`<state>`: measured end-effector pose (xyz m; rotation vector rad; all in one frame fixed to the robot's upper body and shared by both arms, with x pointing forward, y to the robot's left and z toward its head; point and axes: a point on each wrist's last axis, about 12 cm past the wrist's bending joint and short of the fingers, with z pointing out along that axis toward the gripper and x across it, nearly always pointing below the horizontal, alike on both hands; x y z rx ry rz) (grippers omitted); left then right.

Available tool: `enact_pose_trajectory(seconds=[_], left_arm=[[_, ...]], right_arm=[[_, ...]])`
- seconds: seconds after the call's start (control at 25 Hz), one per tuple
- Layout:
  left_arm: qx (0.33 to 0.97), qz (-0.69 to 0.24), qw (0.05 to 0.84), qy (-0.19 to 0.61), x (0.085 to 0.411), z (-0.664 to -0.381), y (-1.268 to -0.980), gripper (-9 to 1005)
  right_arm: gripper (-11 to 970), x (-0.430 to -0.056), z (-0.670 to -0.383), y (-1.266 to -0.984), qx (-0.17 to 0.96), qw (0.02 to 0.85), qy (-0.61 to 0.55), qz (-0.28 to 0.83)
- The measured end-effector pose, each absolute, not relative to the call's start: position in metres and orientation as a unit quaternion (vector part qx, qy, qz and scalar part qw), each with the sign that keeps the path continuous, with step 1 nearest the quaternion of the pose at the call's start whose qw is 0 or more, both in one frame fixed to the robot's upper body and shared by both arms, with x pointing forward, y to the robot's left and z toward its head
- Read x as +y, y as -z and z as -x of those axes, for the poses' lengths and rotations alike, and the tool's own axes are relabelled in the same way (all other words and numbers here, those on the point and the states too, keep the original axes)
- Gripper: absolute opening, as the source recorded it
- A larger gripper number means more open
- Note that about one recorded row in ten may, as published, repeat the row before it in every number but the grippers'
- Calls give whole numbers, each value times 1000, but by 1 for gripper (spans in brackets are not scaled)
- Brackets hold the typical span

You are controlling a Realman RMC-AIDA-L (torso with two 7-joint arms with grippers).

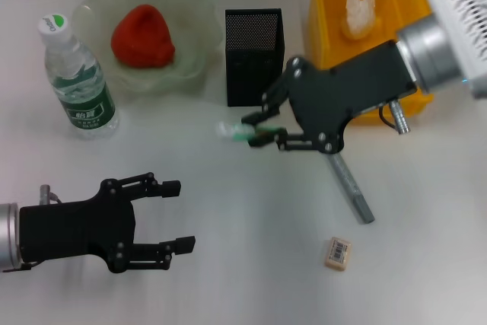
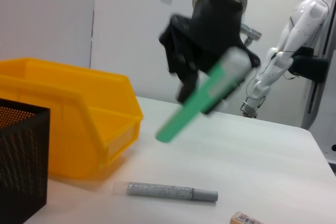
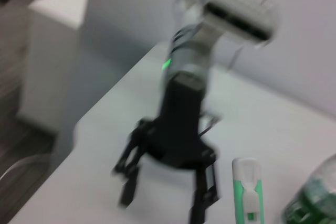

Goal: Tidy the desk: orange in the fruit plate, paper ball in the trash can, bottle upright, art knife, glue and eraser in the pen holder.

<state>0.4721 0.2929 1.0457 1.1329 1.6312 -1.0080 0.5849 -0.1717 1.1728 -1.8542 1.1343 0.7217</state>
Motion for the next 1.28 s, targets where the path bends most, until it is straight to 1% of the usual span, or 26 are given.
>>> enact_pose_trajectory(seconds=[0.04,0.08,0.16,0.2,0.24,0.36,0.4,0.6,0.72,0.8,0.84,1.0,1.16,1.28], left_arm=[[656,-458,441,406,292,-473,-1046,843],[655,-459,441,407,291,-474,-1046,843],[655,-460,441,407,291,-474,-1046,843],[655,-460,440,406,289,-476,-1046,843],[655,-460,440,406,289,-476,-1046,843],[654,-459,443,407,287,-476,-1046,843],[653,-459,444,407,286,-476,-1046,843],[651,-455,448,410,283,-477,-1046,843],[650,-429,469,417,280,-478,-1046,843],[648,-422,476,418,279,-478,-1046,843],[648,-422,476,418,279,-478,-1046,843],[643,-377,530,405,279,-473,-1041,843],[643,-353,549,401,281,-471,-1040,843],[648,-331,562,393,285,-470,-1039,843]], right_arm=[[168,-172,-585,-1173,451,413,-287,737],[168,-180,-585,-1168,461,441,-303,708],[167,-184,-585,-1164,468,450,-310,695],[167,-191,-585,-1157,477,475,-325,664],[167,-191,-585,-1157,477,475,-325,664],[167,-196,-583,-1148,481,516,-345,619],[167,-198,-582,-1141,487,537,-354,591],[167,-196,-583,-1129,515,557,-363,542],[167,-196,-584,-1129,519,571,-368,518],[168,-198,-588,-1128,533,590,-369,481],[168,-198,-588,-1128,533,590,-369,481],[168,-199,-596,-1128,551,620,-364,424],[168,-199,-602,-1130,564,627,-362,398],[168,-193,-613,-1130,587,628,-358,365]])
